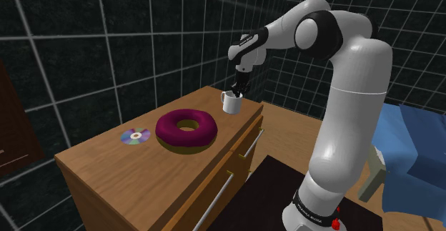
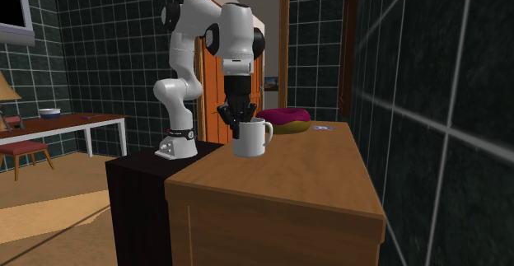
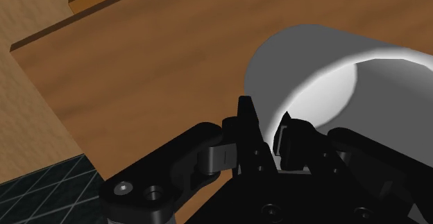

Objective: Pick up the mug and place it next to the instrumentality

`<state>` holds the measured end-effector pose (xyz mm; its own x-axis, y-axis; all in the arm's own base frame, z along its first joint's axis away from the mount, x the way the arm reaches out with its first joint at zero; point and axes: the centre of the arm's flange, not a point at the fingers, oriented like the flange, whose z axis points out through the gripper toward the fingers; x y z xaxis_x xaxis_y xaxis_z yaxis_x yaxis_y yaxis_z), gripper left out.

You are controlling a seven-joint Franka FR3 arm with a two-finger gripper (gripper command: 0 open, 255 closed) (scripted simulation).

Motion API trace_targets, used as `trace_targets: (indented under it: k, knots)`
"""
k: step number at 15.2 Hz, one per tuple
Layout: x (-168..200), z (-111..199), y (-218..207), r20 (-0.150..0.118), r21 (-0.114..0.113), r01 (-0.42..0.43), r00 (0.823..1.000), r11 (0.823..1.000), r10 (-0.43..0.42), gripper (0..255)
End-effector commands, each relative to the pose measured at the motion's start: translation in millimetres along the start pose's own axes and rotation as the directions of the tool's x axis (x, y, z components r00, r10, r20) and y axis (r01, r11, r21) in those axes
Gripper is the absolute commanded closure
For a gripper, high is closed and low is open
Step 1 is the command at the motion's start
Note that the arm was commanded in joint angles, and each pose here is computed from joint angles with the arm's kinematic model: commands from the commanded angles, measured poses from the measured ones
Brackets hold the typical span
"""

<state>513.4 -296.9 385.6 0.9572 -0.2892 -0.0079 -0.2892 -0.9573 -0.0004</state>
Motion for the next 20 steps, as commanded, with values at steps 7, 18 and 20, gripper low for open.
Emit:
trace_targets:
  k: [7, 18, 20]
  knots:
    - [-0.2, -26.2, -0.2, 0.000, 0.000, 0.000, 1.000, 1.000, 0.000, 255]
    - [-0.7, -84.3, -0.2, 0.000, 0.000, 0.000, 1.000, 1.000, 0.000, 255]
    - [-0.7, -94.9, -0.3, 0.000, 0.000, 0.000, 1.000, 1.000, 0.000, 255]
